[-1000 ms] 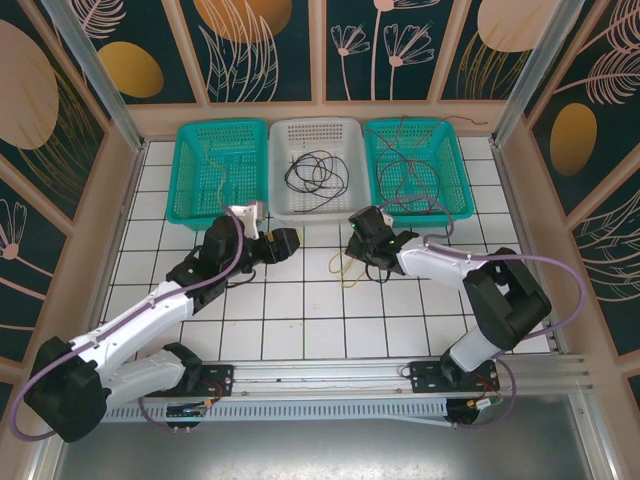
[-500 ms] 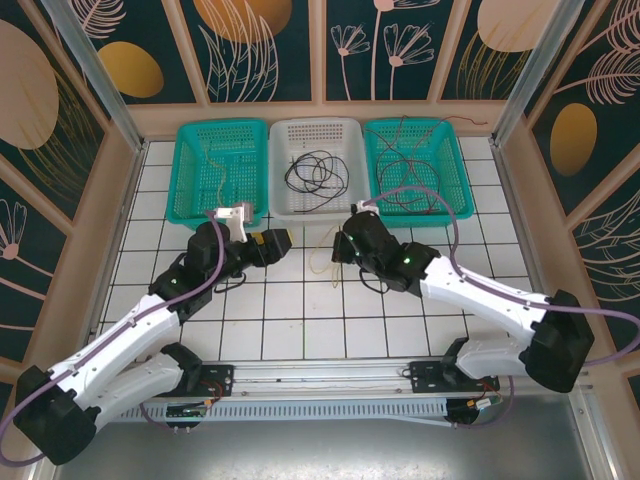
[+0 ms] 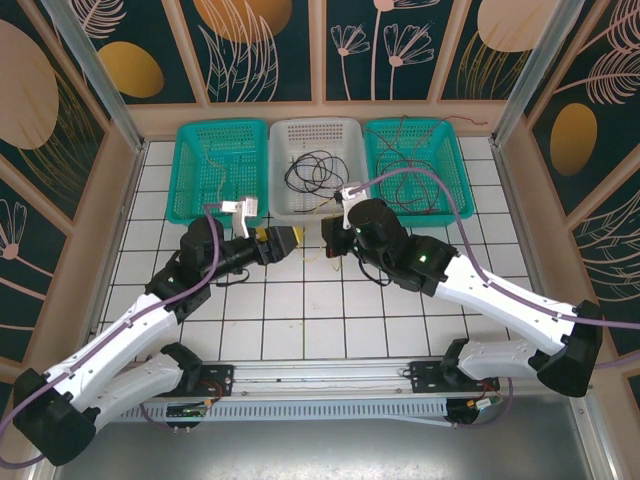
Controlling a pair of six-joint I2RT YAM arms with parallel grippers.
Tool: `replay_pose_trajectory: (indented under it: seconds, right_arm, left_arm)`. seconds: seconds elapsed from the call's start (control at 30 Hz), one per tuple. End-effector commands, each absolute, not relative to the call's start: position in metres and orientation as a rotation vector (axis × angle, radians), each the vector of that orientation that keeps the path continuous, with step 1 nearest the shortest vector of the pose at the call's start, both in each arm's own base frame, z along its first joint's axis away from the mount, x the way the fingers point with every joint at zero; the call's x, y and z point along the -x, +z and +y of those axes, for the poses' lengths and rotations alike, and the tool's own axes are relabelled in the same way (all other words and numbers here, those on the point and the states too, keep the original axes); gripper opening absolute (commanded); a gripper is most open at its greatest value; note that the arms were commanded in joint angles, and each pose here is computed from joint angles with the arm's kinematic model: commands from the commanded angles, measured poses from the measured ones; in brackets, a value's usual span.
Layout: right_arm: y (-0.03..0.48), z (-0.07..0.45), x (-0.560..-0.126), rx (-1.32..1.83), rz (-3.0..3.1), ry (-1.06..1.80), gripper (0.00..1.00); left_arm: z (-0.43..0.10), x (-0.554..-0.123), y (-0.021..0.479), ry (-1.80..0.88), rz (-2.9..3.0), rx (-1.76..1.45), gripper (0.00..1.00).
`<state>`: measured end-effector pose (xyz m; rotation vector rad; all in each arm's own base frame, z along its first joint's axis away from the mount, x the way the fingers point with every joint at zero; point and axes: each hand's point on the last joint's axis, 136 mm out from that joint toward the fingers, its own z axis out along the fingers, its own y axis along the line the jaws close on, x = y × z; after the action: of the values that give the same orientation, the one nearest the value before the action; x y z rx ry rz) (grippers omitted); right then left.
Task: Untangle the cables
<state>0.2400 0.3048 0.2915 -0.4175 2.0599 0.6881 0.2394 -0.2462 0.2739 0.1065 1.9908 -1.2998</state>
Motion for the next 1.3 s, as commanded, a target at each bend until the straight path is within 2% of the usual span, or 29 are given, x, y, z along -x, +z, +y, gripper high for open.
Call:
replay_pose_trajectory:
  seconds: [0.0,0.13,0.5,0.67,0.93,0.97,1.1,1.27]
  right_arm:
    - [0.332,0.308,-0.231,0.505,1.948,0.750,0.00]
    - [0.336,0.307,-0.228,0.513,1.926,0.772,0.00]
    - [0.339,0.321,-0.215,0.602,1.904,0.858,0.00]
    - [0.338,0.325,-0.212,0.616,1.904,0.891,0.00]
    - [0.337,0.321,-0.212,0.545,1.875,0.949,0.00]
    - [0.335,0.320,-0.213,0.535,1.877,0.951,0.00]
    - [0.326,0.308,-0.225,0.417,1.892,0.910,0.00]
    - [0.301,0.303,-0.227,0.275,1.929,0.985,0.00]
  left_arm:
    - [-0.258,-0.232,0.301,-1.411,1.899,-0.189,0.84]
    - [-0.267,-0.231,0.296,-1.471,1.909,-0.208,0.83]
    - [-0.257,-0.249,0.257,-1.345,2.023,-0.120,0.77]
    - [-0.259,-0.250,0.246,-1.406,2.032,-0.085,0.61]
    - [-0.241,-0.269,0.271,-1.394,1.912,0.042,0.03]
    - [-0.238,-0.271,0.278,-1.401,1.886,0.055,0.00]
    - [-0.220,-0.278,0.309,-1.381,1.751,0.130,0.00]
    - [-0.172,-0.276,0.353,-1.315,1.476,0.311,0.00]
